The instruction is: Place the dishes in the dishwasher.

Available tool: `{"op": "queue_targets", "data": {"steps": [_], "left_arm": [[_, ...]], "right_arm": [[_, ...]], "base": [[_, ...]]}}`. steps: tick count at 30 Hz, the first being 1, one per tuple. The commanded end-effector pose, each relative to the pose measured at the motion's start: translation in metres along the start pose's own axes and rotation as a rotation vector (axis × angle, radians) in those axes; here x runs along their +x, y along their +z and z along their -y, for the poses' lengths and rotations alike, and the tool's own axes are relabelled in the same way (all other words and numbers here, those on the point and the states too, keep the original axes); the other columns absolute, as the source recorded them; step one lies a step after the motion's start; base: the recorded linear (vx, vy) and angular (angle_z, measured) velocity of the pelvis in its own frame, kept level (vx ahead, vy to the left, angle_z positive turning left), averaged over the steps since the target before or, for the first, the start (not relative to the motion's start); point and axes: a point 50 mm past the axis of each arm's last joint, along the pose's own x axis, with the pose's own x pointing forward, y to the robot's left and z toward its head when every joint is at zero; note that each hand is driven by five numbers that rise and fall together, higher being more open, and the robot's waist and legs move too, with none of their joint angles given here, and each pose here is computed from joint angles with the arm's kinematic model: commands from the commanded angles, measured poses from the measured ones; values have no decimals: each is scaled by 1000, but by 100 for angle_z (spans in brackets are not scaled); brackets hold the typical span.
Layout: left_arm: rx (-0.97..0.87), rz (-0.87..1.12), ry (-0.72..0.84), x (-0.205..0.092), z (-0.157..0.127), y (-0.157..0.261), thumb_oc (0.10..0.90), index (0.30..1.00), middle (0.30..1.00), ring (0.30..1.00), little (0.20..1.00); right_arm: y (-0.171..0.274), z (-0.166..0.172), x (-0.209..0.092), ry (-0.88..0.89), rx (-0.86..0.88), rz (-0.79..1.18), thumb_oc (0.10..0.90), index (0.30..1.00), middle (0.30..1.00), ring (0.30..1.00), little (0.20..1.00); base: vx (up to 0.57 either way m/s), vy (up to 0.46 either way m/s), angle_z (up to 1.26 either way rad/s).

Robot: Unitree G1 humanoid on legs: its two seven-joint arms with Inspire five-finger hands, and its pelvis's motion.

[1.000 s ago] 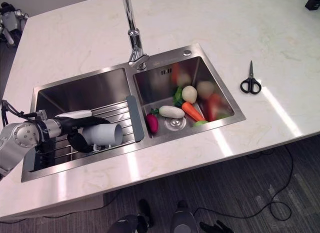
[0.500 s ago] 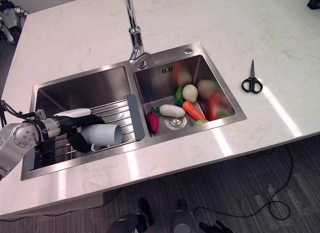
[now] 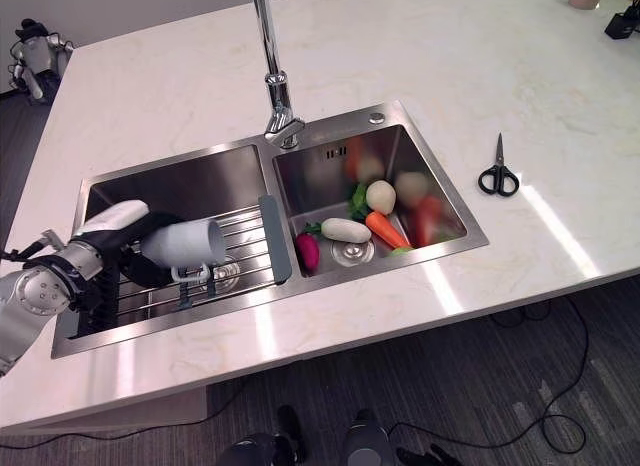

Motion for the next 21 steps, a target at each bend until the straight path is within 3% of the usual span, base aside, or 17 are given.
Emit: {"op": "queue_targets", "data": {"steps": [1, 11, 21], "left_arm": [[-8, 74, 341, 0, -38, 7, 400, 300, 300, 300, 300], [-146, -13, 495, -3, -2, 0, 400, 300, 300, 300, 300], [-522, 50, 650, -15, 14, 15, 400, 300, 300, 300, 300]], "right_arm": [[-20, 11, -8, -22, -34, -30, 800, 900, 900, 900, 900], [-26, -3, -7, 5, -35, -45, 800, 900, 900, 900, 900], [-41, -2, -8, -26, -12, -80, 800, 900, 900, 900, 900]], "base": [[10, -23, 10], [2, -9, 4], [-9, -16, 3]]}}
